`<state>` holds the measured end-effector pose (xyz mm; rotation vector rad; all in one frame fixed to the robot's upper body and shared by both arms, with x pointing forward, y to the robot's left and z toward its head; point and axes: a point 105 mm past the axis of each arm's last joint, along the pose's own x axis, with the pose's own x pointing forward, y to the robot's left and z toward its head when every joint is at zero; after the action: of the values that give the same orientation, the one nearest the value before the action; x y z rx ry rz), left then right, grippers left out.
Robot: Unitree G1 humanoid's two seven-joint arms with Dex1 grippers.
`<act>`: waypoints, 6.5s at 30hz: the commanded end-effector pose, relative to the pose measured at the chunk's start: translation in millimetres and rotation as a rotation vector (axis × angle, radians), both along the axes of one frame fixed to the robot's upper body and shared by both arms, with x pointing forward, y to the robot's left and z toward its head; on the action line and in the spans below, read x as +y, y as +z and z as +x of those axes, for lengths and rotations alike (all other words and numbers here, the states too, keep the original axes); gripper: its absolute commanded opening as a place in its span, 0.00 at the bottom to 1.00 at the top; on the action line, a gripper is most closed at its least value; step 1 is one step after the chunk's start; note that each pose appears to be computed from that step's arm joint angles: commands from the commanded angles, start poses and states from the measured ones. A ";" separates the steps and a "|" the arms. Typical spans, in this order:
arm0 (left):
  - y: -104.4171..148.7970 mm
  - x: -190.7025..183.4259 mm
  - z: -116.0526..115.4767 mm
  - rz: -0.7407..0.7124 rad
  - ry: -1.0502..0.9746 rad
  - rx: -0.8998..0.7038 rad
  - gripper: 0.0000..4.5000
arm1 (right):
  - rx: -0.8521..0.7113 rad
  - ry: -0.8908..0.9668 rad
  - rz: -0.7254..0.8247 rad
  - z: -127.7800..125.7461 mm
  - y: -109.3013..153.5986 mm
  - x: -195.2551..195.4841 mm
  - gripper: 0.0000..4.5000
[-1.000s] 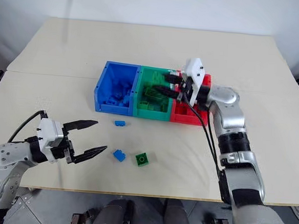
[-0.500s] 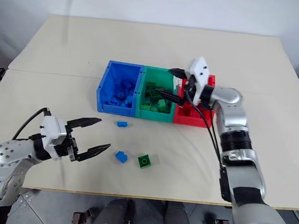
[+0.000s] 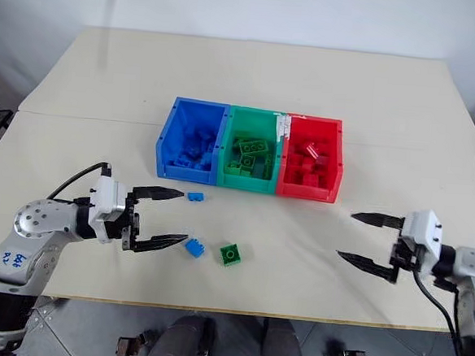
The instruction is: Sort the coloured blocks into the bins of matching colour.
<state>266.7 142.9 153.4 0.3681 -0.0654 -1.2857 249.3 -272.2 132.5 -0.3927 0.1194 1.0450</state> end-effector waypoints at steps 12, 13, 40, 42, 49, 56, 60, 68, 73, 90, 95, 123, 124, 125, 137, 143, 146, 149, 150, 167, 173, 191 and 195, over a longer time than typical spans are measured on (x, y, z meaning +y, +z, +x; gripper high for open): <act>-7.4 35.6 3.4 0.050 0.077 -0.004 1.00 | -0.063 0.043 -0.007 1.7 11.7 10.5 0.99; -8.0 36.2 2.0 0.057 0.073 -0.002 1.00 | -0.067 0.063 -0.004 1.3 13.4 15.1 0.99; -57.5 -91.0 -5.0 0.303 -0.114 0.147 1.00 | -0.121 0.236 0.154 -24.1 38.7 82.9 0.99; -60.6 -90.5 -6.7 0.317 -0.113 0.154 0.91 | -0.117 0.217 0.158 -26.0 35.8 80.7 1.00; -56.3 -88.7 -3.2 0.291 -0.106 0.140 0.44 | -0.119 0.134 0.155 -28.9 24.4 65.0 1.00; 0.9 -93.3 31.4 0.019 -0.047 0.014 0.33 | -0.148 0.059 0.174 -25.1 22.0 59.3 1.00; 35.8 -91.8 71.5 -0.067 0.066 -0.073 0.33 | -0.199 -0.013 0.230 -18.4 31.2 57.1 1.00; 55.2 -105.1 136.2 -0.061 0.238 -0.110 0.33 | -0.304 -0.177 0.365 -8.0 48.1 56.5 1.00; 54.8 -114.9 134.1 -0.080 0.179 -0.086 0.56 | -0.323 -0.202 0.372 -8.4 49.4 56.7 1.00; 28.1 22.0 34.9 -0.069 0.134 -0.087 0.99 | -0.275 0.030 0.322 6.4 44.5 78.5 1.00; 3.7 76.8 4.9 -0.064 0.401 -0.061 0.99 | -0.260 0.098 0.313 16.4 41.1 82.7 1.00; -58.0 -10.1 -6.4 0.233 -0.160 0.009 0.99 | -0.124 0.255 0.221 -23.2 20.4 90.3 1.00; -60.8 -11.7 -4.9 0.247 -0.179 0.004 0.99 | -0.124 0.258 0.223 -25.1 19.5 93.3 1.00; -63.0 -12.8 -4.0 0.254 -0.192 0.008 0.99 | -0.122 0.260 0.224 -26.7 18.7 95.3 1.00; -71.5 -22.2 1.4 0.247 -0.273 0.034 0.59 | -0.107 0.255 0.232 -33.9 14.8 103.7 1.00; -63.1 -16.6 5.0 0.177 -0.214 0.034 0.22 | -0.102 0.278 0.230 -33.6 15.0 107.7 1.00; -33.0 -16.8 12.8 0.003 -0.150 0.021 0.21 | -0.119 0.272 0.257 -28.8 20.8 111.8 1.00; 12.6 -12.0 33.0 -0.181 -0.025 -0.029 0.21 | -0.157 0.231 0.321 -19.1 33.3 115.8 1.00; 23.1 -9.1 39.7 -0.213 0.019 -0.039 0.21 | -0.177 0.206 0.345 -14.9 38.0 116.3 1.00; 67.2 -6.3 144.3 -0.152 0.367 -0.106 0.57 | -0.263 0.056 0.406 4.5 53.6 105.1 1.00; 68.3 28.1 117.3 -0.100 0.359 -0.130 0.83 | -0.250 0.063 0.397 4.1 50.2 103.0 1.00; 0.9 144.4 -12.0 0.091 0.524 -0.090 0.99 | -0.179 0.252 0.251 8.4 32.0 93.8 1.00; -3.7 129.5 -10.6 0.092 0.488 -0.074 0.99 | -0.170 0.267 0.237 7.2 28.5 90.8 1.00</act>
<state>255.0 280.4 142.7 0.4597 0.0583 -0.7819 259.1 -178.2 154.2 -0.2444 -0.1860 1.2588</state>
